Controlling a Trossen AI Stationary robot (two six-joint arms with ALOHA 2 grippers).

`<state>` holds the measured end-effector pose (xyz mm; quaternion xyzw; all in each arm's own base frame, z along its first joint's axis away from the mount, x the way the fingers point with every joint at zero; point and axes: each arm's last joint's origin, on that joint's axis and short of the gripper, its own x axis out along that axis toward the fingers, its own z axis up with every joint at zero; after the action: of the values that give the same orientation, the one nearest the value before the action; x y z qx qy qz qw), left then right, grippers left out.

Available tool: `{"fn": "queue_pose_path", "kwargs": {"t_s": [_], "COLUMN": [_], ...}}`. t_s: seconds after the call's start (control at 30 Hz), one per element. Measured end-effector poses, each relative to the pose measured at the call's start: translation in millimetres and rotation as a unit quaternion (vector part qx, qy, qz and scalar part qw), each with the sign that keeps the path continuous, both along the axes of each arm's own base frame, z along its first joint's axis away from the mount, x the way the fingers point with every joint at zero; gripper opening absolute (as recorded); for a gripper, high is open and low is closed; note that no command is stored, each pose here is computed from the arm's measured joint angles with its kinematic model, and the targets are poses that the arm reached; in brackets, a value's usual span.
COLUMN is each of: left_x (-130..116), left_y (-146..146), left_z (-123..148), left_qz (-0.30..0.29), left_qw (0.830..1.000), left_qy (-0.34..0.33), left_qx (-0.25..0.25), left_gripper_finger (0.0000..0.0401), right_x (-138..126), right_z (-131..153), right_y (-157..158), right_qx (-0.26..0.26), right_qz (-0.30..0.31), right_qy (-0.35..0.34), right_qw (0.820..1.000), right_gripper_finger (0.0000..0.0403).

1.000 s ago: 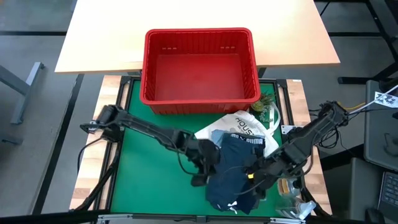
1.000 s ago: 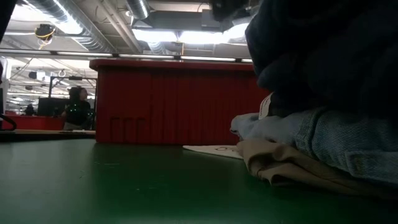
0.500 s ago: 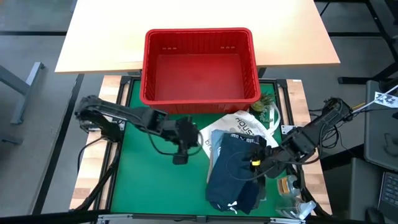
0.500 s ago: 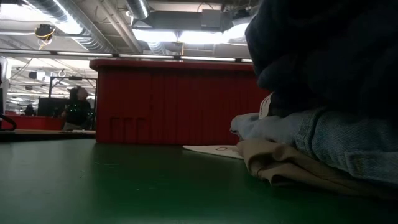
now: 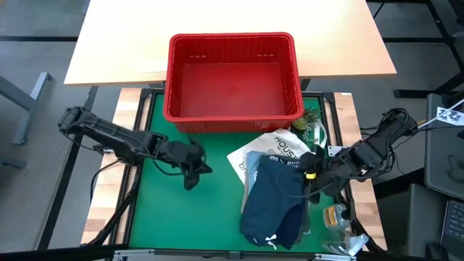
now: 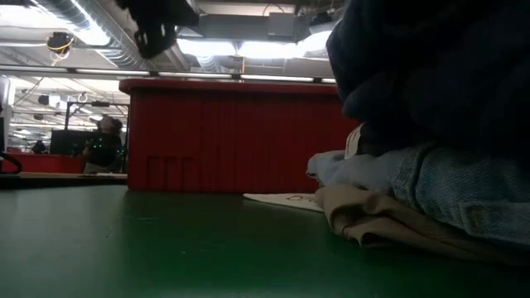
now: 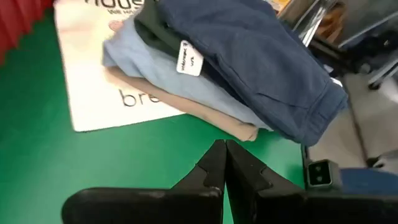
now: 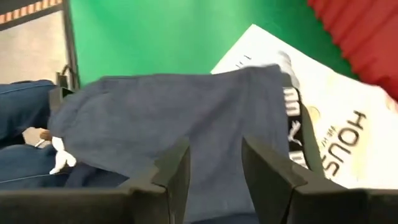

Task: Fold Laundry from Bin
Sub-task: Put the stacked clothes into the red organizer bin

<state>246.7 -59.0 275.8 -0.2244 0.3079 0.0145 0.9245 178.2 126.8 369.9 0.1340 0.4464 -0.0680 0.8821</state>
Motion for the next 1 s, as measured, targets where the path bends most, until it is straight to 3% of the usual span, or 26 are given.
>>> {"fn": "queue_pose_path", "kwargs": {"t_s": [0.27,0.53,0.8,1.0], "left_x": [2.3,14.3,17.8,18.7], "left_y": [-5.3,-8.7,-8.8,-5.3], "left_z": [-44.0,-51.9,-55.4,-55.6], "left_qz": [0.012,0.009,0.009,0.018], "left_qw": [1.0,0.999,0.999,0.999], "left_qy": [0.004,-0.009,-0.009,-0.009], "left_qx": [-0.026,-0.03,-0.03,-0.028], "left_gripper_finger": [0.0002,0.0002,0.0004,0.0052], "right_x": [-7.5,-35.5,-56.2,-57.7], "right_z": [-11.7,-39.0,-42.4,-41.8], "right_y": [-5.8,-26.9,-43.1,-43.6], "right_qx": [0.008,0.036,0.121,0.129], "right_qz": [-0.065,-0.106,-0.127,-0.12], "right_qy": [0.039,0.062,0.0,0.003], "right_qw": [0.997,0.992,0.984,0.984], "right_gripper_finger": [0.0143,0.0143,0.0143,0.0143]}}
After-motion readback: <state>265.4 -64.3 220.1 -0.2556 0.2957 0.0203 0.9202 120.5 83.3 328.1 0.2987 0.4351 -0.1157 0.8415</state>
